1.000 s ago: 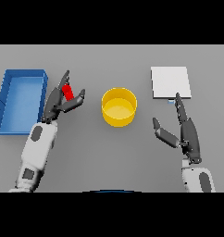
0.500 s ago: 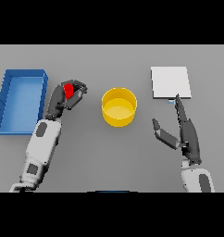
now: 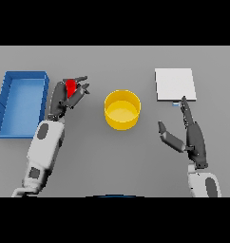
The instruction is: Pick up the red beaker and tilt it to pour out 1 green nut into yellow bowl. Pick up the yellow bowl and place it on the metallic measuring scale.
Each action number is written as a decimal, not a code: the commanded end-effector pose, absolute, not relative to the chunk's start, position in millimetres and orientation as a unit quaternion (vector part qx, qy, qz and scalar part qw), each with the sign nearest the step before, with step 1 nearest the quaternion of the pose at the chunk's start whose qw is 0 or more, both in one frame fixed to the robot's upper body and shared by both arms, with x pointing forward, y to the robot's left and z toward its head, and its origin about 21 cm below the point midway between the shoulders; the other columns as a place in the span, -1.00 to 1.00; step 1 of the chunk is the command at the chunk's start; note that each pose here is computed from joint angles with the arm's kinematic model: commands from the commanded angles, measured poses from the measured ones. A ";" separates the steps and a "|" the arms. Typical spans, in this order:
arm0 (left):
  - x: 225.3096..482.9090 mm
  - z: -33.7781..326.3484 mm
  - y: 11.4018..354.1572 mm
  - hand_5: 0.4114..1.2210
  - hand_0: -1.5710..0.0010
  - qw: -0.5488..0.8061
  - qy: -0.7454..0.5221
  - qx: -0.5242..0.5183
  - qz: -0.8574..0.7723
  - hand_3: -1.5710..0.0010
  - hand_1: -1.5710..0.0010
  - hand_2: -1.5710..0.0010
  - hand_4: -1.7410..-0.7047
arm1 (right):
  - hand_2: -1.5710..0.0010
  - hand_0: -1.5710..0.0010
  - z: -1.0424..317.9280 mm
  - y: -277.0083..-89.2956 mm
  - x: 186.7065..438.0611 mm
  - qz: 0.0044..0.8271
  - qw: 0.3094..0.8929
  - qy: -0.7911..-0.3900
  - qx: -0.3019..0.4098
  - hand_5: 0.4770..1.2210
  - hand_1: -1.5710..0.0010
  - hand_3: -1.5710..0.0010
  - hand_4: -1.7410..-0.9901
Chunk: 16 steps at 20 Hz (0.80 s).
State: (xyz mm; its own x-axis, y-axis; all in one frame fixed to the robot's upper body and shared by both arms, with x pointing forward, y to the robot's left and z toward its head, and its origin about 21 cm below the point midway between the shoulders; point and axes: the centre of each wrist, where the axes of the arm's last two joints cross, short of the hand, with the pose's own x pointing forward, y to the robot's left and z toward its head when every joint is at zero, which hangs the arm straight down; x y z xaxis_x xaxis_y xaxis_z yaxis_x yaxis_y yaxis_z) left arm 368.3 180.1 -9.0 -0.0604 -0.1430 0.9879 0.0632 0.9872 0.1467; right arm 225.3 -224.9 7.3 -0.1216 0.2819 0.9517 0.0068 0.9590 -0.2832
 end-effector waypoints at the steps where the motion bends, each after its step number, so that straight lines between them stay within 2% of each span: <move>1: 369.6 -2.1 181.1 0.74 -0.95 0.678 -0.730 0.034 -0.075 -0.93 -0.95 -0.95 -0.90 | 1.00 1.00 7.2 -224.3 225.0 0.107 0.654 -0.742 -0.098 -0.54 1.00 1.00 0.28; 2: 368.3 1.4 181.9 0.74 -0.96 0.675 -0.732 0.039 -0.079 -0.95 -0.96 -0.96 -0.92 | 1.00 1.00 8.6 -220.2 224.8 0.110 0.649 -0.747 -0.099 -0.54 1.00 1.00 0.28; 8: 373.9 43.1 175.0 0.76 -0.99 0.645 -0.725 0.097 -0.223 -0.99 -0.99 -0.99 -0.98 | 1.00 1.00 9.1 -222.8 226.7 0.119 0.647 -0.746 -0.107 -0.49 1.00 1.00 0.30; 16: 384.5 63.3 154.1 0.74 -0.99 0.625 -0.679 0.171 -0.345 -0.99 -0.99 -0.99 -0.99 | 1.00 1.00 13.3 -218.6 226.0 0.123 0.653 -0.740 -0.107 -0.45 1.00 1.00 0.29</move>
State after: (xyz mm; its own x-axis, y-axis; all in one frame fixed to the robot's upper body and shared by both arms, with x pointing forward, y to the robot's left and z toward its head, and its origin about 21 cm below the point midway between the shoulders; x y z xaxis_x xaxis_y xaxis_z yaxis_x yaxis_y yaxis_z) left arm 384.5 153.9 63.5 -0.1604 -0.6619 0.7322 0.1983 0.7051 0.6808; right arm 226.0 -218.5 13.3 -0.1261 0.3174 0.9399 -0.0027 0.9473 -0.3203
